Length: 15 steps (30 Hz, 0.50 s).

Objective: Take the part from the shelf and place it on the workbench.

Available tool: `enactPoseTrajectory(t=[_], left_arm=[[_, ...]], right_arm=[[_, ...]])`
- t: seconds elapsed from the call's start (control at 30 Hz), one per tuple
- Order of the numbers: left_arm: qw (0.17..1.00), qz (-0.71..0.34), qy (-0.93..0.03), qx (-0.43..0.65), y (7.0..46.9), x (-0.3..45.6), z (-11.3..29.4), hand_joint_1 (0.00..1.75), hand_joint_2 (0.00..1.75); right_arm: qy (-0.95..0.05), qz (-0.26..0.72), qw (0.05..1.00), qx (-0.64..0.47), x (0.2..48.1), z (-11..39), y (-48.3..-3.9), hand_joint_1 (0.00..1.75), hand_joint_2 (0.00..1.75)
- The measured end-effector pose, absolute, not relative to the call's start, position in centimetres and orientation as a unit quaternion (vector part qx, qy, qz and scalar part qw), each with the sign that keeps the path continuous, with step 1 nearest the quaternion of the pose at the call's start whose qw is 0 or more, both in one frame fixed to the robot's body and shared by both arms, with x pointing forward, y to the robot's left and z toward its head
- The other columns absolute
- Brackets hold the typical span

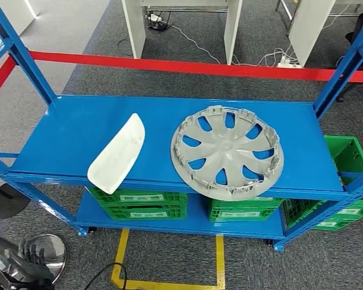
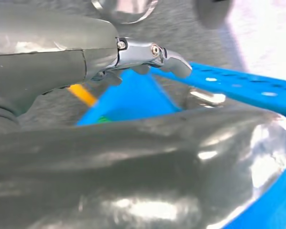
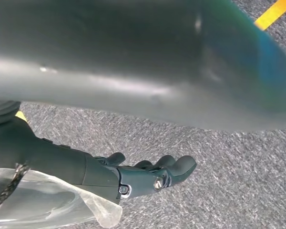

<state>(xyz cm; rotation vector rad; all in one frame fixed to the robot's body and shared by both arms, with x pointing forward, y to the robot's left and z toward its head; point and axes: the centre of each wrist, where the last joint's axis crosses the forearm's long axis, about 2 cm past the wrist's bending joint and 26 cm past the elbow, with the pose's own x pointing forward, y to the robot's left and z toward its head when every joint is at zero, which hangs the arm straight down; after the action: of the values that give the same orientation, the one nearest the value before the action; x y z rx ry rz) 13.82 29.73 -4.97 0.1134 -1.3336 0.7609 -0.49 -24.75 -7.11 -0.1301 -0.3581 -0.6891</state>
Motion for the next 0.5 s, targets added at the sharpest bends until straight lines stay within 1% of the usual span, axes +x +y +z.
enactPoseTrajectory(t=[0.07, 0.2, 0.43, 0.5], left_arm=[[0.701, 0.337, -0.626, 0.061, 30.0, 14.3, -4.0, 0.00, 0.00], [0.664, 0.324, -0.669, 0.080, 30.6, 15.2, -1.8, 0.00, 1.75], [0.597, 0.285, -0.743, 0.103, 31.3, 16.3, 2.5, 0.00, 1.75], [0.580, 0.248, -0.767, 0.122, 31.5, 16.5, 4.2, 0.00, 1.75]], right_arm=[[-0.172, -0.338, 0.923, -0.065, -0.6, -7.0, -24.7, 0.00, 0.00], [-0.171, -0.341, 0.922, -0.066, -0.7, -6.9, -24.7, 0.00, 0.00], [-0.166, -0.344, 0.922, -0.069, -1.0, -6.8, -24.7, 0.00, 0.00], [-0.166, -0.341, 0.923, -0.070, -1.0, -6.7, -24.7, 0.00, 0.00]])
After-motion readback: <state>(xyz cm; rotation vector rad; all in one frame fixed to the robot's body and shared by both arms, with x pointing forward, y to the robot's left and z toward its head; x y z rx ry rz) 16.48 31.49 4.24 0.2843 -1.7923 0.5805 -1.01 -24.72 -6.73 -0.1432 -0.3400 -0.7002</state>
